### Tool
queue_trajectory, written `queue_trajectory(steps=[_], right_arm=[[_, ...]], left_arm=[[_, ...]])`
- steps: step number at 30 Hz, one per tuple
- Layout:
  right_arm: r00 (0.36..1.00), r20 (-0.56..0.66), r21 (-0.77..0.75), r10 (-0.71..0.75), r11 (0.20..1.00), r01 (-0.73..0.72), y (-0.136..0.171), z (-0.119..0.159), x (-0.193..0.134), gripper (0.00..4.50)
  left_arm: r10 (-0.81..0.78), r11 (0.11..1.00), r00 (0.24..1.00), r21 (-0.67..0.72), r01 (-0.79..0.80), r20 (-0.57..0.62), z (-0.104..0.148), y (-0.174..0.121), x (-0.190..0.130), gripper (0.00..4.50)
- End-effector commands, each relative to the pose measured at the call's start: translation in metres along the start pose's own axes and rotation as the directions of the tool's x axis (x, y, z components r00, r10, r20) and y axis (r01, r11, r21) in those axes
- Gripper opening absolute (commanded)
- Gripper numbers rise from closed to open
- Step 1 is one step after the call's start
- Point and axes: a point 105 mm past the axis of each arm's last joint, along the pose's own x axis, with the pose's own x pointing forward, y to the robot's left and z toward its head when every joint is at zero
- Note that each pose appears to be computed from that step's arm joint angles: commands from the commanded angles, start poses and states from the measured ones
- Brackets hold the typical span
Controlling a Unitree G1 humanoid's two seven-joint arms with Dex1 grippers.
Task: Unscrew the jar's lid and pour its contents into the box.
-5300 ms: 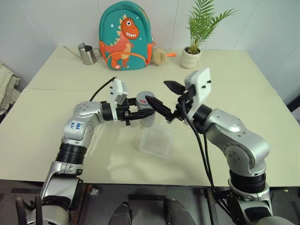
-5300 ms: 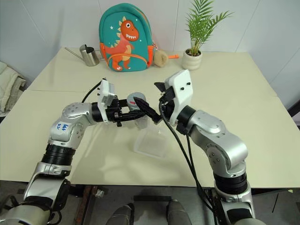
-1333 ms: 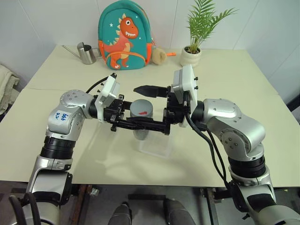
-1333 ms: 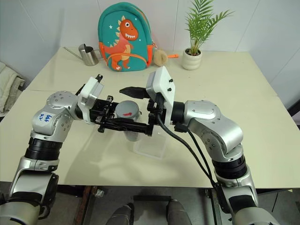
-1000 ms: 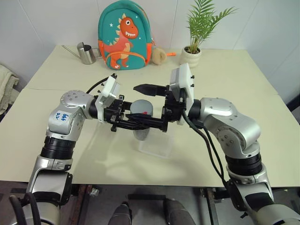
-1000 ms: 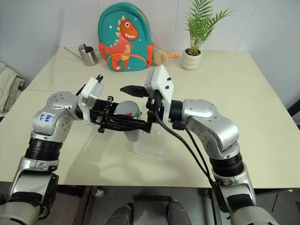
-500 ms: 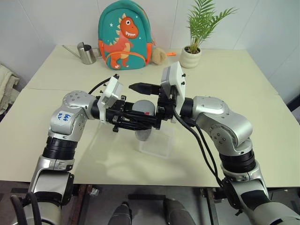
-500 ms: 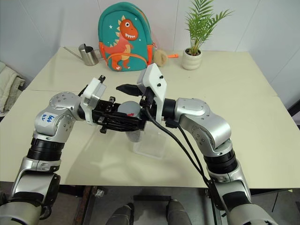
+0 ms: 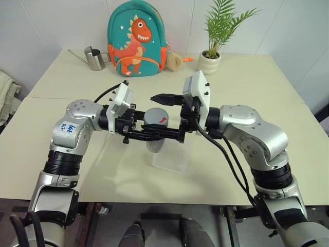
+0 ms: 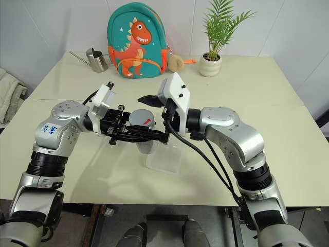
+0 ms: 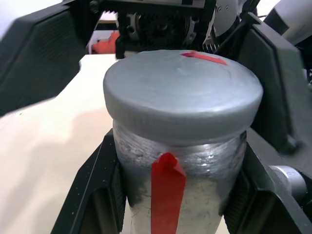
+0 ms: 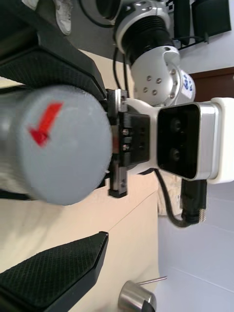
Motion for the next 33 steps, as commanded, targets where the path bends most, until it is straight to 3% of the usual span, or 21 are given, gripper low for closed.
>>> queue_trajectory(steps=[1, 22, 33], right_arm=[[0.990, 0.004, -0.031, -0.143, 0.989, 0.143, -0.024, 0.009, -0.025, 4.49], [0.982, -0.055, -0.039, -0.181, 0.983, 0.179, -0.007, 0.015, -0.060, 4.49], [0.994, 0.073, 0.038, -0.080, 0.996, 0.078, 0.001, 0.030, -0.028, 4.49]], left_arm=[[-0.026, 0.999, 1.000, 0.048, 0.026, 0.001, 0.008, -0.008, -0.004, 2.03], [0.016, 0.999, 1.000, 0.039, -0.015, -0.012, 0.002, -0.003, -0.011, 2.03], [-0.033, 0.999, 0.999, 0.034, 0.031, 0.044, 0.005, -0.003, 0.001, 2.03]])
